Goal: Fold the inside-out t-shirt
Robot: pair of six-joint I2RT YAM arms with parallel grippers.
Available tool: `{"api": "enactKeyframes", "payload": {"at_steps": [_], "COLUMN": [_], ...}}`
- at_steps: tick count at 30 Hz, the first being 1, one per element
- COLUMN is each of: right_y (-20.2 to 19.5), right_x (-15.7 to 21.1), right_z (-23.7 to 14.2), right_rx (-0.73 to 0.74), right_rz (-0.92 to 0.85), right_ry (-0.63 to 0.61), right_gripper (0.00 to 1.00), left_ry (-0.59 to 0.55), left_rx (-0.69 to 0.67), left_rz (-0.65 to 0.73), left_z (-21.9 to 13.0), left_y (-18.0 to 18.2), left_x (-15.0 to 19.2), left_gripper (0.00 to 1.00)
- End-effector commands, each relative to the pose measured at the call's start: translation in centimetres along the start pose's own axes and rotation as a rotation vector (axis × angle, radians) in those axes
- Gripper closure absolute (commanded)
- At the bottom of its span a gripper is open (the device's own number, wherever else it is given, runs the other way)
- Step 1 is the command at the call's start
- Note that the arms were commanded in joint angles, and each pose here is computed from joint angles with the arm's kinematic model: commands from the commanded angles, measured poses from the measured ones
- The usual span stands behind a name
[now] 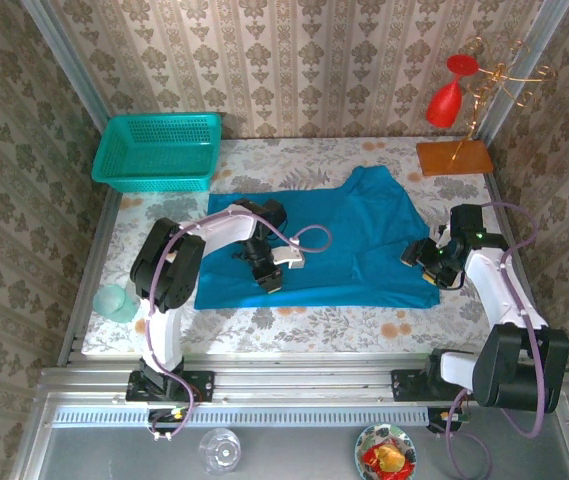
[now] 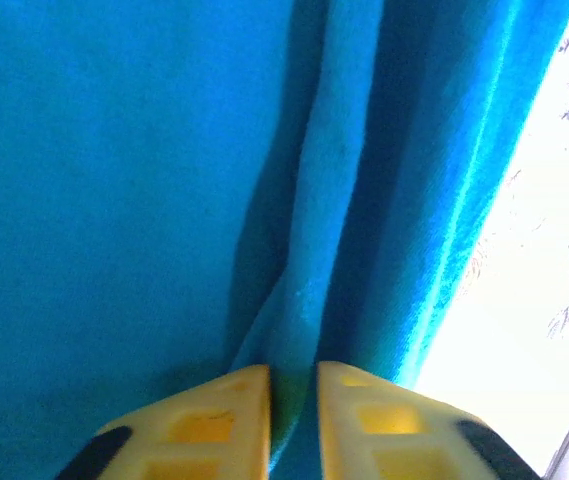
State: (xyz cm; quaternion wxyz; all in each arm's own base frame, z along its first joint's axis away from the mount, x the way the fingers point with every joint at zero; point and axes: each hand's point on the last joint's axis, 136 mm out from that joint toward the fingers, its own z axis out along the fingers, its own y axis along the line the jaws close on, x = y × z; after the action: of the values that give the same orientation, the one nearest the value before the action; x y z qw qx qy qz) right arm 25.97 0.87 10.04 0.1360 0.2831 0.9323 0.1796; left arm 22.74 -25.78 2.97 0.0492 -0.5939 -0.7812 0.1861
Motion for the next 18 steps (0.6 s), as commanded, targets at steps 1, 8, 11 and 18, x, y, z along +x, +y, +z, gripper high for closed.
{"api": "enactKeyframes", "payload": {"at_steps": [1, 8, 11, 18], "right_y": [0.4, 0.1, 0.0, -0.1], "right_x": [0.6, 1.3, 1.8, 3.3], "right_z": [-0.7, -0.1, 0.6, 3.1], "right_rx": [-0.014, -0.018, -0.025, -0.076], "right_rz": [-0.019, -0.011, -0.01, 0.039], "right_ry": [0.011, 0.035, 0.055, 0.13], "right_gripper": [0.35, 0.35, 0.35, 0.34], "left_ry": [0.025, -0.015, -0.037, -0.047], "left_rx": [-0.01, -0.077, -0.105, -0.144], "left_rz": [0.038, 0.065, 0.073, 0.07], "left_z": [-0.4, -2.1, -3.1, -4.2], "left_y": [0.0, 0.3, 0.3, 0.6], "left_x": [0.2, -0.5, -0.9, -1.1], "left_gripper": [0.89, 1.0, 1.0, 1.0]}}
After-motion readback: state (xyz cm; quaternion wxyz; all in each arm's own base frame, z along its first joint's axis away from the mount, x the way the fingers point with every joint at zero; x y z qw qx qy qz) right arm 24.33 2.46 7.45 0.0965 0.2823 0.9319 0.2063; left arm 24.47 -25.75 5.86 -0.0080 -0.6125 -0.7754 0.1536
